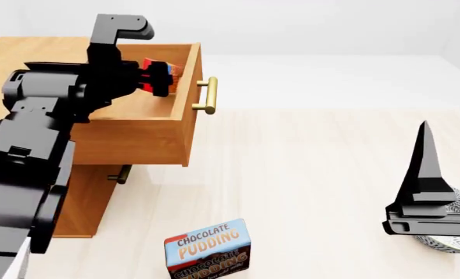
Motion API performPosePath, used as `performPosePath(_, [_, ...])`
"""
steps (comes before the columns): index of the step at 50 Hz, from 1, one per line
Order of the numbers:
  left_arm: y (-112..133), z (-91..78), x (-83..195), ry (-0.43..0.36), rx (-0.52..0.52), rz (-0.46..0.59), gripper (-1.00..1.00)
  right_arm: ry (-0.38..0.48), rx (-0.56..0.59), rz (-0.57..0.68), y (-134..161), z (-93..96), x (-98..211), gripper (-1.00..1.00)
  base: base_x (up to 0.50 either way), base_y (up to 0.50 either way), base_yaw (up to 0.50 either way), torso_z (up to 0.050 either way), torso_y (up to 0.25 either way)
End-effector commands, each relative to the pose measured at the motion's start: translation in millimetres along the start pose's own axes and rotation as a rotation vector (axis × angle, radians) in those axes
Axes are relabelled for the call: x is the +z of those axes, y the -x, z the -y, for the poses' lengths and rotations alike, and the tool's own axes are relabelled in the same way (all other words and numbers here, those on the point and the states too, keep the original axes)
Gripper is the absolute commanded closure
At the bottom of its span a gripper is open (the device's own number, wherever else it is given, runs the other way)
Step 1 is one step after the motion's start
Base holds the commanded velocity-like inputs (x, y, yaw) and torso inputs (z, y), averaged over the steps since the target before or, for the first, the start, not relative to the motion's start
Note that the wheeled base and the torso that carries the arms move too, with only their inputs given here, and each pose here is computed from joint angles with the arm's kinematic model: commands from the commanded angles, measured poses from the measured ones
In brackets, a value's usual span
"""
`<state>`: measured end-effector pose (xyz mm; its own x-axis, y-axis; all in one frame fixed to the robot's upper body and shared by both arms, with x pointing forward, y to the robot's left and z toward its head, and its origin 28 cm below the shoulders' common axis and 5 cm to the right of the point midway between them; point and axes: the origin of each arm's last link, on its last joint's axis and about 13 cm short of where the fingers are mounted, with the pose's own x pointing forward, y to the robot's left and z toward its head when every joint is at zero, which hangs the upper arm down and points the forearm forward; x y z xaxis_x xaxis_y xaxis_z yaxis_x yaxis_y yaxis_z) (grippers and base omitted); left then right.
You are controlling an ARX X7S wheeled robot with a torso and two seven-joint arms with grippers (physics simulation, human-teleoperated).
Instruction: Put the butter at the back in the top drawer of the cabinet and close it.
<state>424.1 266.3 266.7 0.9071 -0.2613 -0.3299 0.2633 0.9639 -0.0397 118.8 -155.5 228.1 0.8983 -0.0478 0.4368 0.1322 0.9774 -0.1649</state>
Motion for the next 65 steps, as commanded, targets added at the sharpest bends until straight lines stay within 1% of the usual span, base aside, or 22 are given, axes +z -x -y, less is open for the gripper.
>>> performPosePath(1, [2.5,0.2,8.0,0.036,0.0,0.038,1.0,-0.001,0.0,0.001,0.5,-0.2,0.1,-1.0,0.0,0.0,0.0,0.0,0.0])
performPosePath(21, [0.0,1.2,-1.1,0.049,-0.018,-0.001,1.0,-0.001,-0.002,0.002,0.4,-0.6,1.6,-1.0,0.0,0.0,0.0,0.001,0.001])
performPosePath(24, [0.1,1.9,-2.1,0.051,-0.025,-0.019,1.0,-0.001,-0.002,0.002,0.4,-0.7,1.7,-1.0,0.0,0.0,0.0,0.0,0.0])
performPosePath(28, [0.3,4.4,-5.3,0.034,-0.038,-0.078,1.0,-0.001,-0.002,0.003,0.6,-0.8,1.9,-1.0,0.0,0.0,0.0,0.0,0.0])
performPosePath(37, [1.8,7.7,-7.6,0.01,-0.033,-0.163,1.0,-0.001,-0.004,0.004,1.1,-1.0,2.0,-1.0,0.0,0.0,0.0,0.0,0.0])
performPosePath(56, [2.8,11.1,-7.0,-0.004,-0.047,-0.208,1.0,-0.001,-0.004,0.001,1.7,-0.9,0.6,-1.0,0.0,0.0,0.0,0.0,0.0])
performPosePath(65, [3.5,14.6,-7.7,-0.019,-0.068,-0.259,1.0,-0.002,-0.006,0.001,1.8,-0.8,0.4,-1.0,0.0,0.0,0.0,0.0,0.0])
